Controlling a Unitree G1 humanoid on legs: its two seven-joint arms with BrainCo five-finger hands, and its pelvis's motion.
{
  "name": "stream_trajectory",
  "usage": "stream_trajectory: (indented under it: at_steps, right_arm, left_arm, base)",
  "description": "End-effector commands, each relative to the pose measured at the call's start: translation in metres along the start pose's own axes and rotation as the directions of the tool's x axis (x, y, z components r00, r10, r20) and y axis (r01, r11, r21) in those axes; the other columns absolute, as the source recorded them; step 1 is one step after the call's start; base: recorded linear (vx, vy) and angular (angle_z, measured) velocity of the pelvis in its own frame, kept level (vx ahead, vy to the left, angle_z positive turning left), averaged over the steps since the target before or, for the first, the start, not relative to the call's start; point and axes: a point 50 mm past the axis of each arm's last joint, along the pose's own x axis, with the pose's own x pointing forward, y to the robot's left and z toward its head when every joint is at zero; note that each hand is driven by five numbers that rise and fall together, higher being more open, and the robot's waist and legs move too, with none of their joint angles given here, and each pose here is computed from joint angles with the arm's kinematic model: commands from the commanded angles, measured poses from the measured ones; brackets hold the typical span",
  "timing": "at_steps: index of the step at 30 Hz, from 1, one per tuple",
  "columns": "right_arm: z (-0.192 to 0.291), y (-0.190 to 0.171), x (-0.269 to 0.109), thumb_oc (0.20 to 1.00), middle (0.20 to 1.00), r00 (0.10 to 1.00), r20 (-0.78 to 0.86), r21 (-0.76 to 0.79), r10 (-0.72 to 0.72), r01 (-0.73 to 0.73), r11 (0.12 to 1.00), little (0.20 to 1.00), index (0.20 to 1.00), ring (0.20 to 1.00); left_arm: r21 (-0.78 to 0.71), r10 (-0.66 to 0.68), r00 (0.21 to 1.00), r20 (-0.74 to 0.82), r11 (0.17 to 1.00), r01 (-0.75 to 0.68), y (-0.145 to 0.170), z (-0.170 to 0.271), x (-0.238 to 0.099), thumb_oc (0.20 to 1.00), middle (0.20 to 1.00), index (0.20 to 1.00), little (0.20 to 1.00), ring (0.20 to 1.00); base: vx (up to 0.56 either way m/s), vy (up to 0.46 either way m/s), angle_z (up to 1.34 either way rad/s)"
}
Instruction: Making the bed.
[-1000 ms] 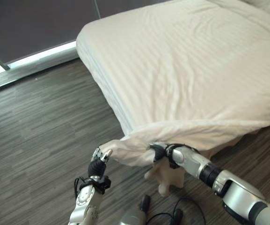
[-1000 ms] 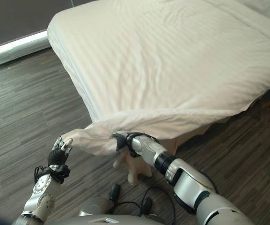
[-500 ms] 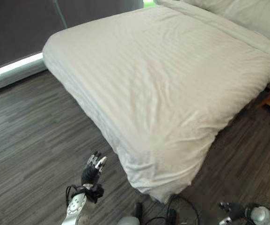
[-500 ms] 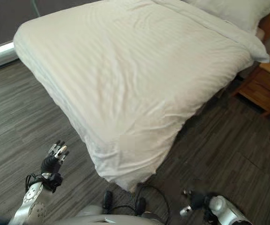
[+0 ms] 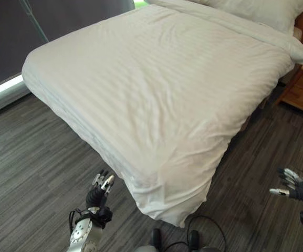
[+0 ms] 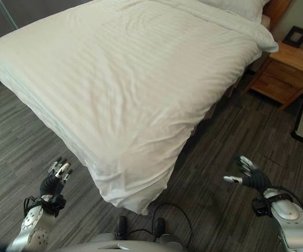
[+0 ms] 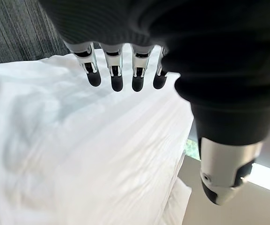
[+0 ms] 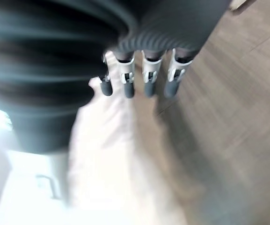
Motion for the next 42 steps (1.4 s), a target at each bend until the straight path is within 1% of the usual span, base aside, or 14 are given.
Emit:
stream_trajectory:
  at_steps: [1, 2, 4, 11, 15, 19, 21, 27, 29, 30, 31, 37, 38, 42]
  right_arm:
    - [0.023, 0.043, 0.028, 0.200, 0.200, 0.937, 0.145, 0.133, 0.319, -0.338, 0.932, 0.200, 0.200, 0.200]
    - [0.023, 0.043, 0.029, 0.200, 0.200, 0.936, 0.145, 0.133, 0.320, -0.339, 0.931, 0.200, 0.200, 0.200]
    - [0.029, 0.089, 0.053, 0.200, 0.200, 0.846, 0.144, 0.087, 0.513, -0.528, 0.845, 0.200, 0.200, 0.200]
    - [0.059, 0.178, 0.121, 0.200, 0.200, 0.720, 0.213, 0.054, 0.661, -0.684, 0.727, 0.200, 0.200, 0.200]
    - [0.065, 0.197, 0.134, 0.200, 0.200, 0.710, 0.209, 0.055, 0.673, -0.695, 0.717, 0.200, 0.200, 0.200]
    - [0.063, 0.202, 0.153, 0.200, 0.200, 0.775, 0.173, 0.091, 0.607, -0.627, 0.774, 0.200, 0.200, 0.200]
    - [0.051, 0.192, 0.166, 0.200, 0.200, 0.855, 0.121, 0.156, 0.504, -0.518, 0.841, 0.200, 0.200, 0.200]
    - [0.016, 0.184, 0.164, 0.200, 0.200, 0.906, 0.009, 0.270, 0.424, -0.410, 0.871, 0.200, 0.200, 0.200]
    - [-0.024, 0.164, 0.157, 0.200, 0.200, 0.932, -0.166, 0.281, 0.322, -0.268, 0.921, 0.200, 0.200, 0.200]
    - [-0.024, 0.164, 0.158, 0.200, 0.200, 0.932, -0.166, 0.281, 0.322, -0.268, 0.921, 0.200, 0.200, 0.200]
    - [-0.050, 0.137, 0.151, 0.200, 0.200, 0.933, -0.300, 0.256, 0.200, -0.123, 0.959, 0.200, 0.200, 0.200]
    - [-0.083, 0.025, 0.111, 0.200, 0.200, 0.831, -0.515, 0.102, -0.211, 0.304, 0.947, 0.200, 0.200, 0.200]
    - [-0.087, -0.013, 0.089, 0.200, 0.200, 0.754, -0.546, 0.052, -0.365, 0.465, 0.884, 0.200, 0.200, 0.200]
    - [-0.098, -0.047, 0.053, 0.200, 0.200, 0.624, -0.578, 0.039, -0.525, 0.664, 0.746, 0.200, 0.200, 0.200]
  left_arm:
    - [-0.018, -0.067, 0.994, 0.084, 0.997, 0.069, -0.003, 0.017, 0.005, 1.000, 1.000, 1.000, 1.000, 1.000]
    - [-0.018, -0.066, 0.994, 0.084, 0.998, 0.068, -0.003, 0.017, 0.005, 1.000, 1.000, 1.000, 1.000, 1.000]
    - [-0.016, -0.091, 0.994, 0.065, 0.996, 0.092, -0.007, 0.013, 0.004, 1.000, 1.000, 1.000, 1.000, 1.000]
    - [-0.051, -0.113, 0.992, 0.054, 0.992, 0.116, -0.024, 0.006, 0.015, 1.000, 1.000, 1.000, 1.000, 1.000]
    - [-0.071, -0.130, 0.990, 0.046, 0.989, 0.133, -0.032, 0.002, 0.017, 1.000, 1.000, 1.000, 1.000, 1.000]
    - [-0.075, -0.156, 0.987, 0.036, 0.984, 0.159, -0.042, 0.000, 0.022, 1.000, 1.000, 1.000, 1.000, 1.000]
    - [-0.071, -0.178, 0.983, 0.052, 0.981, 0.182, -0.050, 0.004, 0.027, 1.000, 1.000, 1.000, 1.000, 1.000]
    - [-0.068, -0.168, 0.984, 0.062, 0.983, 0.172, -0.051, 0.006, 0.029, 1.000, 1.000, 1.000, 1.000, 1.000]
    - [-0.064, -0.178, 0.982, 0.057, 0.981, 0.181, -0.052, 0.006, 0.029, 1.000, 1.000, 1.000, 1.000, 1.000]
    - [-0.064, -0.178, 0.982, 0.057, 0.981, 0.181, -0.052, 0.006, 0.029, 1.000, 1.000, 1.000, 1.000, 1.000]
    - [-0.060, -0.185, 0.981, 0.060, 0.980, 0.188, -0.053, 0.008, 0.029, 1.000, 1.000, 1.000, 1.000, 1.000]
    - [-0.028, -0.199, 0.976, 0.089, 0.979, 0.202, -0.054, 0.016, 0.032, 1.000, 1.000, 1.000, 1.000, 1.000]
    - [-0.007, -0.197, 0.975, 0.098, 0.980, 0.199, -0.054, 0.019, 0.034, 1.000, 1.000, 1.000, 1.000, 1.000]
    - [0.009, -0.180, 0.977, 0.112, 0.984, 0.180, -0.052, 0.023, 0.034, 1.000, 1.000, 1.000, 1.000, 1.000]
  base:
    - [-0.03, -0.002, -0.07]
    - [0.00, 0.000, 0.00]
    - [-0.04, 0.002, 0.01]
    - [-0.10, -0.006, 0.01]
    - [-0.06, -0.014, 0.06]
    - [-0.06, -0.015, 0.06]
    - [-0.09, -0.036, 0.20]
    - [-0.01, -0.010, 0.10]
    - [0.00, 0.002, 0.06]
    - [-0.02, -0.006, 0.06]
    - [-0.02, -0.003, 0.06]
    - [-0.02, 0.006, 0.03]
    - [0.00, 0.000, 0.00]
    - [0.00, 0.000, 0.00]
